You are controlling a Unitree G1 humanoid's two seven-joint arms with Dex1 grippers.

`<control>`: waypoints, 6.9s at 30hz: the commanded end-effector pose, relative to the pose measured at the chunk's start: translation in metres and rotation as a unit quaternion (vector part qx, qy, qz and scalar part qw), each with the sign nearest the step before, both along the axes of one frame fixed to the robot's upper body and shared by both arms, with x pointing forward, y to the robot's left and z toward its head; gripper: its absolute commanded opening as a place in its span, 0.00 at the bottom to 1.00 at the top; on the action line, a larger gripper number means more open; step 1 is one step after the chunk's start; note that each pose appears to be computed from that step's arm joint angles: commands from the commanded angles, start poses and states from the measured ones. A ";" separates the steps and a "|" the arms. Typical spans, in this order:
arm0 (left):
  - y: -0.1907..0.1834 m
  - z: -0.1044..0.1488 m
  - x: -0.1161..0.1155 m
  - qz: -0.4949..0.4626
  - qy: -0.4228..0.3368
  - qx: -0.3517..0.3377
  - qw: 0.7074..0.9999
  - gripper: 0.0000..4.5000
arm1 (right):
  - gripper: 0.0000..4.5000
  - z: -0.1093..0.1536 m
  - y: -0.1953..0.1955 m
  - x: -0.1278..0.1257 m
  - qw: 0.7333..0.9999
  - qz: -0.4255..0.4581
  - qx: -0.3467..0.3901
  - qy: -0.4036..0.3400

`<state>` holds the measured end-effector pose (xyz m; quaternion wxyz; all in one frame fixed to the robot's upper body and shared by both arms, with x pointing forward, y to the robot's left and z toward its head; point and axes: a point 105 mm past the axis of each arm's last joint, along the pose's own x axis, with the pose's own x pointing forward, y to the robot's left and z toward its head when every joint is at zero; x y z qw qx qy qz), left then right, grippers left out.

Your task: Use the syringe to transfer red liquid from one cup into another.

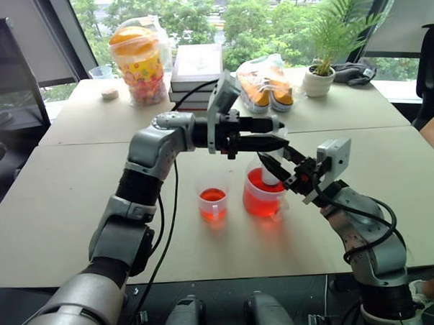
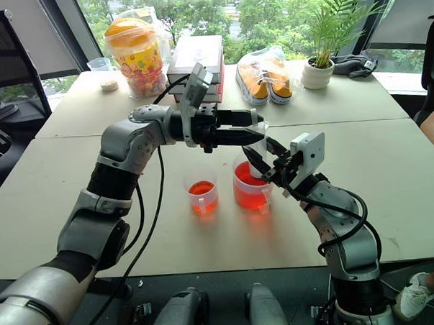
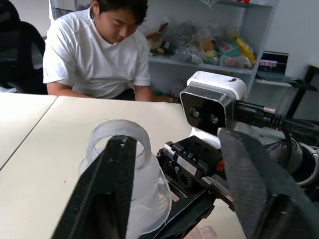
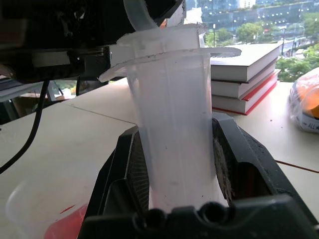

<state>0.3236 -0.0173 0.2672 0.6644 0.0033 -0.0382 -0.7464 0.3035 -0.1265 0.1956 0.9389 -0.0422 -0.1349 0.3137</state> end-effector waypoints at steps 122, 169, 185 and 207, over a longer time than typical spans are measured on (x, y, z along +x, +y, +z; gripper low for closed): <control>0.100 0.018 0.001 0.081 -0.083 0.066 0.991 0.01 | 0.31 0.065 0.100 -0.009 0.960 0.273 0.040 -0.043; 0.164 -0.016 -0.016 0.117 -0.067 0.162 0.978 1.00 | 0.31 0.140 0.047 0.016 0.971 0.199 0.134 0.001; 0.146 -0.029 -0.024 0.090 -0.067 0.138 0.984 1.00 | 0.31 0.040 -0.114 0.045 0.873 -0.177 -0.066 0.450; 0.133 -0.034 -0.025 0.115 -0.075 0.095 0.986 1.00 | 0.99 0.013 -0.151 0.043 0.868 -0.194 -0.098 0.446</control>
